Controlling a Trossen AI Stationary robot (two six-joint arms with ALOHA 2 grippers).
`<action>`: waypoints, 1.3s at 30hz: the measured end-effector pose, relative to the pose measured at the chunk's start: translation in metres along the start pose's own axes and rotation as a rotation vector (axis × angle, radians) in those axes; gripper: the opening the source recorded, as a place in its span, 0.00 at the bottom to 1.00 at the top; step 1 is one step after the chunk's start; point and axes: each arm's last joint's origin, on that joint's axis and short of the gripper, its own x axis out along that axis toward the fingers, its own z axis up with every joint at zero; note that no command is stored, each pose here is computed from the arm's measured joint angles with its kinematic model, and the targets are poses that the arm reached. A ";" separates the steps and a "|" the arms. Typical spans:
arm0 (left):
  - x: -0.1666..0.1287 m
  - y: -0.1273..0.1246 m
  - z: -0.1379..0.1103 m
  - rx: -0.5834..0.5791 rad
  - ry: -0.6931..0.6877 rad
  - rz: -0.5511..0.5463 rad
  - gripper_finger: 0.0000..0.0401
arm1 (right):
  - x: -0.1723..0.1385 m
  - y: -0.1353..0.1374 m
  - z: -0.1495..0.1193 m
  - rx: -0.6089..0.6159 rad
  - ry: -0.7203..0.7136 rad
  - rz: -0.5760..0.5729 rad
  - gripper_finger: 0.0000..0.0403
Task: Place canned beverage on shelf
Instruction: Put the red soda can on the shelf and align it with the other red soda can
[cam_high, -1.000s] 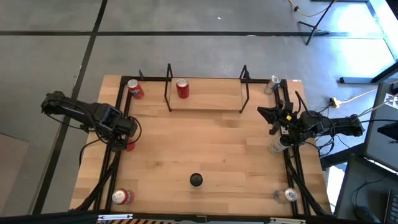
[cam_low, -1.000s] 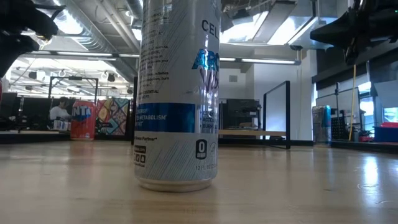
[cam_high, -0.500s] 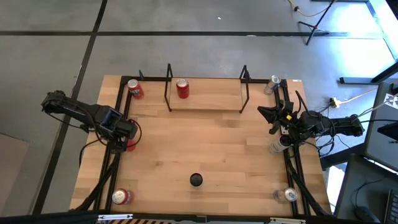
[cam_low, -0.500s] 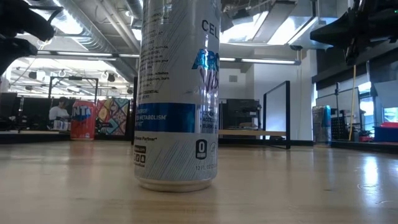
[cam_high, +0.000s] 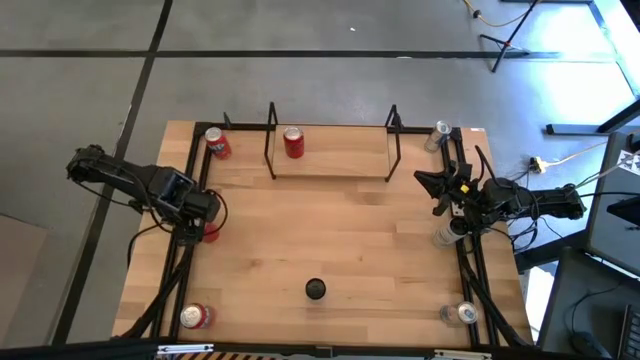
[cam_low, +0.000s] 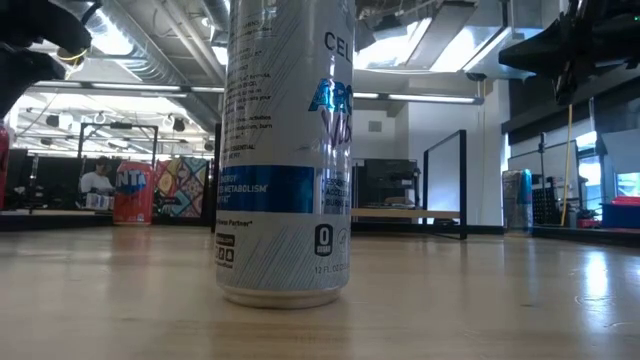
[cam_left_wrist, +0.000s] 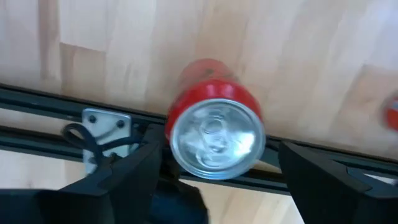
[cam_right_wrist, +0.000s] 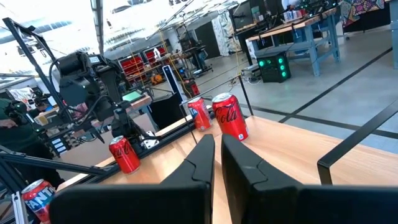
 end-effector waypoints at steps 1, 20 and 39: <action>0.002 0.000 0.000 0.006 0.000 0.010 0.79 | 0.000 0.000 0.000 0.000 0.000 0.000 0.05; 0.019 -0.002 0.005 0.050 0.003 -0.010 0.79 | 0.000 0.000 0.000 -0.004 -0.003 -0.010 0.05; 0.037 -0.012 0.022 0.184 0.149 0.039 0.69 | 0.000 0.000 0.000 0.004 -0.003 -0.008 0.05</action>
